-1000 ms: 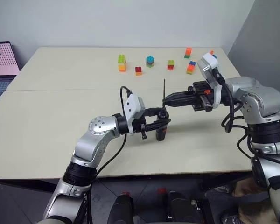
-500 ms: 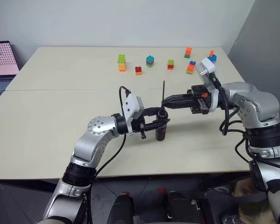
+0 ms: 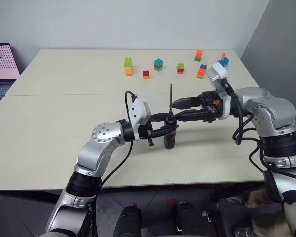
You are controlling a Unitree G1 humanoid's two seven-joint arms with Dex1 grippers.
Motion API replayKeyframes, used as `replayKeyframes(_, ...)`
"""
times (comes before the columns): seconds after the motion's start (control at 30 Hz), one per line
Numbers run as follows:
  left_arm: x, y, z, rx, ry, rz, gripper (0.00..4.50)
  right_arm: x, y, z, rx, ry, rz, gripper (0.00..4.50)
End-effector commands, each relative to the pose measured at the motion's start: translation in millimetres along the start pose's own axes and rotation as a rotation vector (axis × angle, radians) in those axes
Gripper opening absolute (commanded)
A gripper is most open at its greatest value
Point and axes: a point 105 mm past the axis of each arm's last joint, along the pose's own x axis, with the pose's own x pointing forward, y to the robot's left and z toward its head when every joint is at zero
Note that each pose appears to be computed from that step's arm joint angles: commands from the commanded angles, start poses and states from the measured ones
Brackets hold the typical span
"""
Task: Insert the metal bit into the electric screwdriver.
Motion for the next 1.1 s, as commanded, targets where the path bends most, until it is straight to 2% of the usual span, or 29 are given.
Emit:
replayKeyframes(0.03,-2.8,5.0,-16.2,-0.031,0.064,0.043,1.63,-13.6,3.7,19.6,-0.087,-0.015,-0.03,3.31)
replayKeyframes(0.2,3.4,4.5,-11.7,0.0,0.075,0.046,1.63,-38.5,-0.9,17.0,-0.162,0.029,-0.154,4.49)
replayKeyframes(0.33,10.0,8.5,-6.0,0.042,0.085,0.063,1.63,-60.8,-0.1,15.9,-0.209,0.057,-0.251,4.5)
replayKeyframes(0.47,11.6,24.4,1.9,0.082,0.115,0.136,1.63,-73.8,8.3,16.7,-0.236,0.07,-0.305,4.5)
replayKeyframes(0.7,3.6,67.8,19.1,0.344,0.333,0.231,1.63,-89.4,27.2,10.9,-0.292,0.166,-0.39,4.5)
replayKeyframes(0.87,9.8,87.7,-5.8,0.649,0.606,0.046,1.62,-106.2,37.0,11.9,-0.377,0.299,-0.473,4.5)
replayKeyframes(0.97,24.4,88.5,-20.7,0.693,0.664,-0.057,1.62,-115.1,38.8,11.3,-0.39,0.374,-0.513,4.5)
replayKeyframes(1.1,51.7,71.9,-47.9,0.67,0.7,-0.21,1.62,-126.9,39.2,-0.3,-0.375,0.488,-0.557,4.5)
